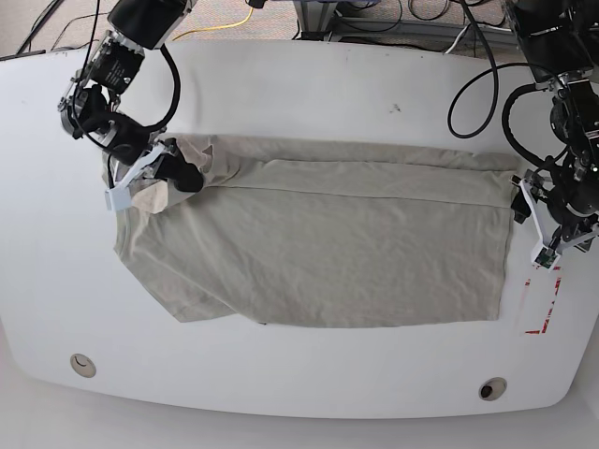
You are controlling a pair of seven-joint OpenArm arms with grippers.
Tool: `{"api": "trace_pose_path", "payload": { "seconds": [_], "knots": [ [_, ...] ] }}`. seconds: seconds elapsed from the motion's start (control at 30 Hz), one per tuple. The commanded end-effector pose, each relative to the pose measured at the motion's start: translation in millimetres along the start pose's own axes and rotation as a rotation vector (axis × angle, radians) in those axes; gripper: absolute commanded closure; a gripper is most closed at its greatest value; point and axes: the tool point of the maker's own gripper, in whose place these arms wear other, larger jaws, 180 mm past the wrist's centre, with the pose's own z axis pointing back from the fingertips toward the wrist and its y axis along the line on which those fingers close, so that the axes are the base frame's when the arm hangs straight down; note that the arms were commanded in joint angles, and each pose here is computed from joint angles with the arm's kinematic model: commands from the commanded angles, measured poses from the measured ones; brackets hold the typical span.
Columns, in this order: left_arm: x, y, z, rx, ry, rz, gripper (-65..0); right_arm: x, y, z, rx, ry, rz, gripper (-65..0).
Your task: Layout the t-shirt on the table in an organized manner, then fold the t-shirt properly
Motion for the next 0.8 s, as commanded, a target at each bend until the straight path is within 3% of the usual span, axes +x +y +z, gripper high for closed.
{"api": "trace_pose_path", "payload": {
  "seconds": [0.0,0.47,0.77],
  "knots": [
    [6.2,6.6,5.3,0.02,-0.026,-0.011,-40.8,30.2,7.0,-4.7,0.039,-0.069,0.026,-3.0],
    [-3.7,0.8,3.2,0.006,0.0,-0.013,-40.8,62.4,1.0,-39.6,0.129,-0.075,-0.052,-5.2],
    [-10.3,-3.1,2.5,-0.002,0.014,-0.015,-40.8,77.1,3.6,-53.9,0.141,-0.075,-0.018,-36.5]
  ]
}}
